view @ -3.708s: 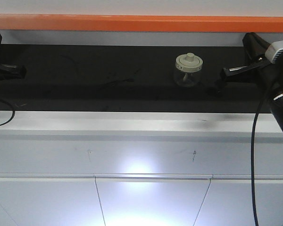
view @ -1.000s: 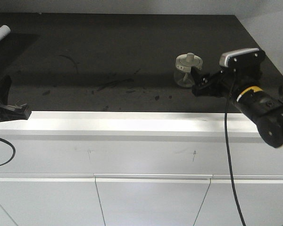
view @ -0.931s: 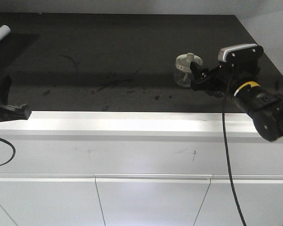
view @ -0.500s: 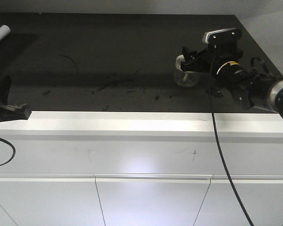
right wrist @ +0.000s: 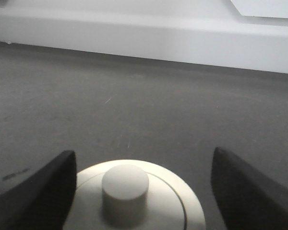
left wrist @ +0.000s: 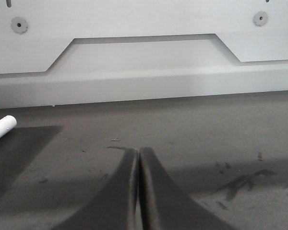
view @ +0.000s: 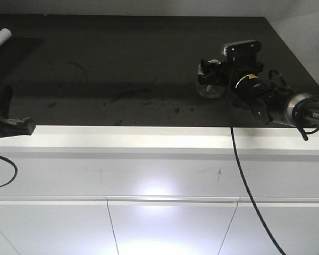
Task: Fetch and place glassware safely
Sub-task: 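Close the right gripper around the white lid of the glass jar, then lift the jar with the right gripper and pull it out of the hood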
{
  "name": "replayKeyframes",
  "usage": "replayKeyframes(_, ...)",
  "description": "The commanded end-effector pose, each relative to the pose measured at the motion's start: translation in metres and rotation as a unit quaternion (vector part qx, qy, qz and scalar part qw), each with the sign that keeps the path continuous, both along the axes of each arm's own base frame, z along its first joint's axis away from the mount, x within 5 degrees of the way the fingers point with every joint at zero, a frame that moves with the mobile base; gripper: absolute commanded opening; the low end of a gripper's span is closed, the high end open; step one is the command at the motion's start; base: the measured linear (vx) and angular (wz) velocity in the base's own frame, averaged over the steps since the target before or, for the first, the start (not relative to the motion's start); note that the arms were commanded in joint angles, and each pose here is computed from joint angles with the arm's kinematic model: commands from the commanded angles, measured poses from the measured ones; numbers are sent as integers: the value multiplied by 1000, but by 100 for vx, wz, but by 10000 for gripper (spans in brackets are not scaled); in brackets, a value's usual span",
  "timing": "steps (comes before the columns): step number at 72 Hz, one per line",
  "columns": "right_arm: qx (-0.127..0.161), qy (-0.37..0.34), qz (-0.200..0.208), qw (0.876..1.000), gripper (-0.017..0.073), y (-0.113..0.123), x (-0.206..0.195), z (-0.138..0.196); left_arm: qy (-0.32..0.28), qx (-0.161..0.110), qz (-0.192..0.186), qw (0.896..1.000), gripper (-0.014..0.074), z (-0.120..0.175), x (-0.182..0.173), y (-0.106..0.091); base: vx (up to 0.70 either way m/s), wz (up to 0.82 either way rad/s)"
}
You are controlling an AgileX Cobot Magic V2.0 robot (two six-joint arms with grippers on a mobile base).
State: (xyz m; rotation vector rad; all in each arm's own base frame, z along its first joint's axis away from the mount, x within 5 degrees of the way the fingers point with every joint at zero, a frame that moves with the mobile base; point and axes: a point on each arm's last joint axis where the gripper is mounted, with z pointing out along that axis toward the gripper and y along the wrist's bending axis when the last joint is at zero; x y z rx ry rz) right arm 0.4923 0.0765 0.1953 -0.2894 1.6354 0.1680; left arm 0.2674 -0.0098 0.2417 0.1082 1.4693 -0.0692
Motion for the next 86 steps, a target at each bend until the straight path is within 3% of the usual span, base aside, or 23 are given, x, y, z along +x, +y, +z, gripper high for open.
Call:
replayKeyframes(1,10,-75,9,997,456,1,-2,43,-61,-11,-1,998,-7,20,-2,0,0,0)
replayKeyframes(7,3,-75,13,997,346,2,-2,43,-61,-11,-1,998,-7,20,-2,0,0,0)
replayKeyframes(21,3,-69,12,998,-14,1,-2,42,-61,-11,-1,998,-7,20,-2,0,0,0)
replayKeyframes(36,6,-69,12,998,-8,1,-2,43,-61,-11,-1,998,-7,20,-2,0,0,0)
replayKeyframes(49,1,-83,14,996,-7,1,-10,67,-61,-11,-1,998,-7,20,-2,0,0,0)
replayKeyframes(60,0,-49,11,999,-4,-1,-20,87,-61,-11,-1,998,-7,20,-2,0,0,0)
replayKeyframes(86,14,-84,75,994,-3,0,-109,116,-61,-11,-1,998,-7,20,-2,0,0,0)
